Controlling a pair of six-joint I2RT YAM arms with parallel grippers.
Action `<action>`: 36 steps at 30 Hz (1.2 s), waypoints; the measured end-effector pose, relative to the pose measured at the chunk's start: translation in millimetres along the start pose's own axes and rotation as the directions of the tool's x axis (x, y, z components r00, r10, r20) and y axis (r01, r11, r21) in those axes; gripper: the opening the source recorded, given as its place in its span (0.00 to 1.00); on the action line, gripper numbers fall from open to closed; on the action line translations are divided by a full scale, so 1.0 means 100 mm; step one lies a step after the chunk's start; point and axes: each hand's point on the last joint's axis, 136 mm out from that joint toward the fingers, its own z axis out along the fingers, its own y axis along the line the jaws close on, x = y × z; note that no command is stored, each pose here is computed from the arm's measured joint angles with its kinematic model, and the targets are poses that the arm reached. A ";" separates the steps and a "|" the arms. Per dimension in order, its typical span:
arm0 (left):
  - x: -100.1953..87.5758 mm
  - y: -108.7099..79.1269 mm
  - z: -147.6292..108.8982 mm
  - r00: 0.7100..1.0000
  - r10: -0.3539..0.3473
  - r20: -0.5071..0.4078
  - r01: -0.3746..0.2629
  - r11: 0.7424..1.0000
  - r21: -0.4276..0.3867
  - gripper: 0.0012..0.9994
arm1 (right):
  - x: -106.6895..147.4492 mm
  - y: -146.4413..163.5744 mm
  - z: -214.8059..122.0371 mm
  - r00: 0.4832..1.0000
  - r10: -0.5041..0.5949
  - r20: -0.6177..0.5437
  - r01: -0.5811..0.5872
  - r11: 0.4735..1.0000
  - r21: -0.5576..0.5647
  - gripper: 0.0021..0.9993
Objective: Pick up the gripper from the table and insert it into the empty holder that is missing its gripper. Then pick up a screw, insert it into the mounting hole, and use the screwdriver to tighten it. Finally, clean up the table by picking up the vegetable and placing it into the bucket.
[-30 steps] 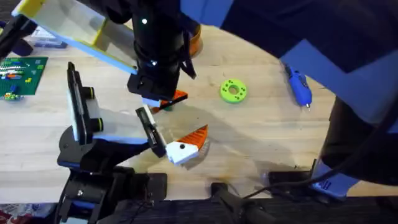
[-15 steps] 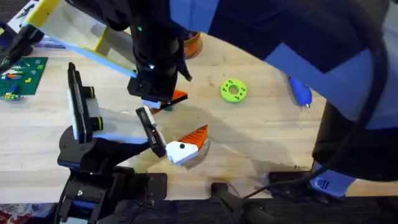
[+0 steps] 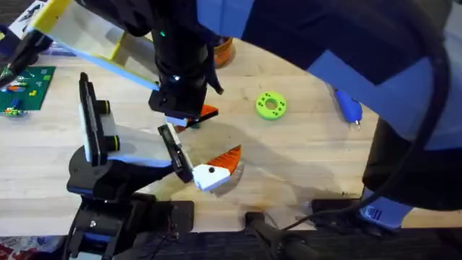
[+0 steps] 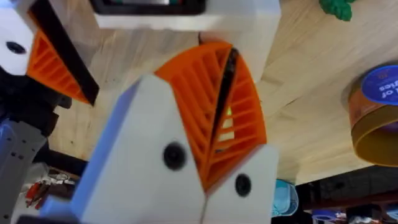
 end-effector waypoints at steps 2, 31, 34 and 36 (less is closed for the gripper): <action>0.00 0.00 0.00 1.000 0.000 0.000 0.000 1.000 0.000 0.99 | 0.00 0.00 0.00 1.000 0.000 0.000 0.000 1.000 0.000 0.00; 0.00 0.00 0.00 1.000 -0.001 0.000 0.001 1.000 0.003 0.99 | 0.06 -0.14 -0.02 1.000 -0.007 -0.015 0.007 0.999 0.033 1.00; 0.00 -0.01 0.00 1.000 -0.001 0.000 0.001 1.000 0.003 0.99 | 0.06 -0.14 -0.02 1.000 -0.007 -0.016 0.008 0.999 0.032 1.00; 0.00 -0.01 0.00 1.000 -0.001 0.000 0.001 1.000 0.003 0.99 | 0.06 -0.13 -0.02 1.000 -0.007 -0.016 0.007 0.999 0.032 1.00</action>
